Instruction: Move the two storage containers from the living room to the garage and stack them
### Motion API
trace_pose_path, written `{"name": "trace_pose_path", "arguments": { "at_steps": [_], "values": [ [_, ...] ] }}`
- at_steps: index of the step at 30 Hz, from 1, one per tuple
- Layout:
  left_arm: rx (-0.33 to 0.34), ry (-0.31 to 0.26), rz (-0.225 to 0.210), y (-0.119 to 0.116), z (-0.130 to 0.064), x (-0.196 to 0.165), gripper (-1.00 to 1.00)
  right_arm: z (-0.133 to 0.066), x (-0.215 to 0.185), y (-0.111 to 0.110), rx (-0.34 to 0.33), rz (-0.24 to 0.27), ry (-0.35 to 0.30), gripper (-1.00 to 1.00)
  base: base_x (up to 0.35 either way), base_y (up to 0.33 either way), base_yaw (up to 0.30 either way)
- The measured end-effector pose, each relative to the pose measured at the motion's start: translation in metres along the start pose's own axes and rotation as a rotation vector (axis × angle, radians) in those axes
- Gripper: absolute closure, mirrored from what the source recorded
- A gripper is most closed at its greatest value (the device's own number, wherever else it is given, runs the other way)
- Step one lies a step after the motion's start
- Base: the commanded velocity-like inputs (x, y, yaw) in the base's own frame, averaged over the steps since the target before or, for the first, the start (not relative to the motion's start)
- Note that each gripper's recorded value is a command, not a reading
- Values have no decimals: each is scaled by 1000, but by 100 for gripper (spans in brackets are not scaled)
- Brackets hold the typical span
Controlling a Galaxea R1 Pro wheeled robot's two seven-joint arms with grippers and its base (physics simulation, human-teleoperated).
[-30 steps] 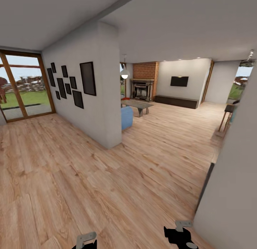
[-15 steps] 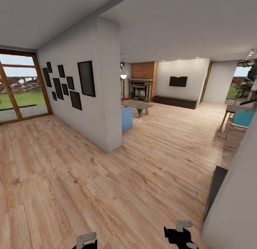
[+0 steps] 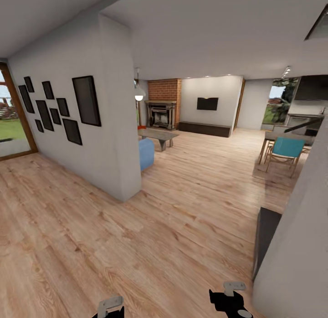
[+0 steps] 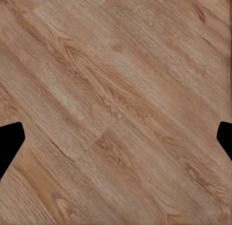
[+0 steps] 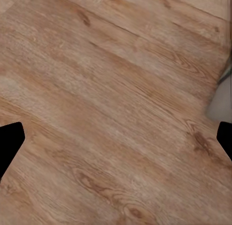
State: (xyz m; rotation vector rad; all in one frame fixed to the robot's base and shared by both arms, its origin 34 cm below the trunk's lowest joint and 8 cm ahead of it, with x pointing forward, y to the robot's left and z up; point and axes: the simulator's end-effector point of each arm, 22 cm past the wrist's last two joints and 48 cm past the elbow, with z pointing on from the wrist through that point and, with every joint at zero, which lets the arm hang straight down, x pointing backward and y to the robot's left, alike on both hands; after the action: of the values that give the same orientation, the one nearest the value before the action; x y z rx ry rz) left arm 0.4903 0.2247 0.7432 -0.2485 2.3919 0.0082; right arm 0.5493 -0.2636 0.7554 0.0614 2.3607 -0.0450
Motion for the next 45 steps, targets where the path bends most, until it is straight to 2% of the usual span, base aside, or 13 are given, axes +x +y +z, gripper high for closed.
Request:
{"name": "trace_pose_path", "arguments": {
  "at_steps": [20,29,45],
  "values": [
    [1,0,0,0,0,0,-100,0,0,0,0,0,0,-100,260,213,-261],
    [0,1,1,1,0,0,-100,0,0,1,-1,1,0,-100,277,171,-31],
    [0,1,2,1,0,0,-100,0,3,0,0,0,5,-100,320,-21,0]
  ]
}}
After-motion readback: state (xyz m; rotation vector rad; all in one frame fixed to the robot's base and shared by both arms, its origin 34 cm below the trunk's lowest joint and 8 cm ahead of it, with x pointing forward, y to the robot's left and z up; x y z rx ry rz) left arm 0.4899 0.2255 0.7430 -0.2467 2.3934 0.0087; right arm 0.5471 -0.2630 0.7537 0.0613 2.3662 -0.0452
